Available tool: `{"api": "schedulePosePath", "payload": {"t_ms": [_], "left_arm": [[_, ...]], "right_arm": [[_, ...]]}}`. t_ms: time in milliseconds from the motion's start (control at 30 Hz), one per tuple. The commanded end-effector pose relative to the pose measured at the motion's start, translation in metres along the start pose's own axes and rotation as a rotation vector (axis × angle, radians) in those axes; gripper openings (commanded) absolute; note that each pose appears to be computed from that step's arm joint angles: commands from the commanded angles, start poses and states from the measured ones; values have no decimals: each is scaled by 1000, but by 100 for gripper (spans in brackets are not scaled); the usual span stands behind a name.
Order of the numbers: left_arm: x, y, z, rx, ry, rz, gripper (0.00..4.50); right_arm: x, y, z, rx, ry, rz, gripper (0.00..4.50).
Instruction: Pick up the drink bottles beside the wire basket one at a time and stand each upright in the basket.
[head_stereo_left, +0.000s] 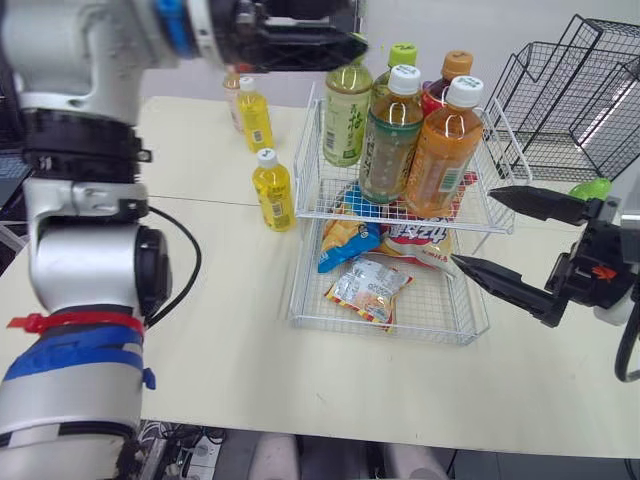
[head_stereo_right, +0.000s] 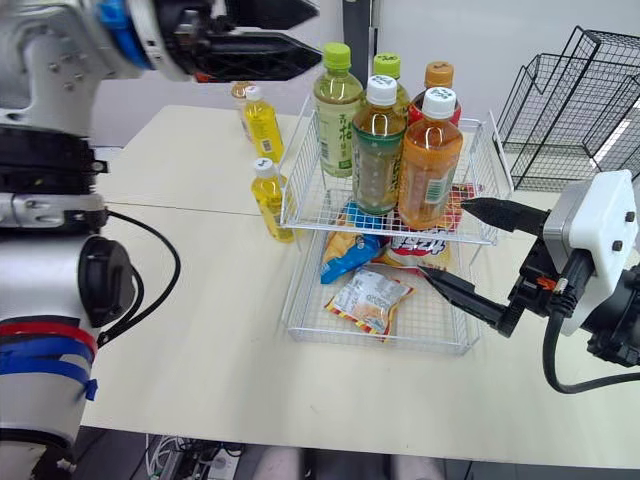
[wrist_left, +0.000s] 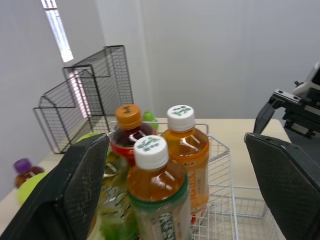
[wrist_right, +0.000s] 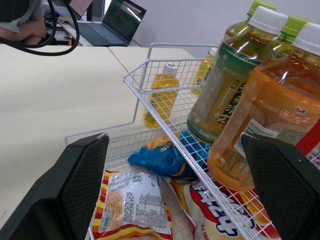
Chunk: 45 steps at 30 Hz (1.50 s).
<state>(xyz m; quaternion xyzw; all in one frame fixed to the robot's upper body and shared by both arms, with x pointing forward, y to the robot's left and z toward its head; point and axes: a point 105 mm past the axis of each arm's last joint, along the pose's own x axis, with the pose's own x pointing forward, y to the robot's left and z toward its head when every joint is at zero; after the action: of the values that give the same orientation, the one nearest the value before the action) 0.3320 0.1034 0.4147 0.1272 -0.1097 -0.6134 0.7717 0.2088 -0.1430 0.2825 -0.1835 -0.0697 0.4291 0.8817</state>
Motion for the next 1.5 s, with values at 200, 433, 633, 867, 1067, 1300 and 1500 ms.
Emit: {"api": "schedulePosePath", "payload": {"t_ms": [200, 433, 633, 867, 1067, 1300, 1500], "left_arm": [[-79, 21, -12, 101, 40, 435, 449], [-138, 31, -62, 77, 90, 702, 449], [-168, 20, -120, -1, 145, 830, 449], [-168, 8, -159, -34, 184, 843, 449], [-141, 20, -164, -66, 136, 804, 449], [-100, 36, -165, -109, 75, 747, 449], [-76, 47, -172, -128, 56, 759, 449]], "right_arm": [[4, -12, 8, -52, -42, 30, 450], [11, -20, 9, -69, -47, 61, 450], [12, -27, 9, -97, -27, 62, 450], [21, -9, -9, -100, -11, 83, 450], [30, 22, -22, -94, -21, 105, 450], [35, 34, -19, -69, -54, 66, 450], [36, 40, -15, 13, -75, 54, 450]]}}
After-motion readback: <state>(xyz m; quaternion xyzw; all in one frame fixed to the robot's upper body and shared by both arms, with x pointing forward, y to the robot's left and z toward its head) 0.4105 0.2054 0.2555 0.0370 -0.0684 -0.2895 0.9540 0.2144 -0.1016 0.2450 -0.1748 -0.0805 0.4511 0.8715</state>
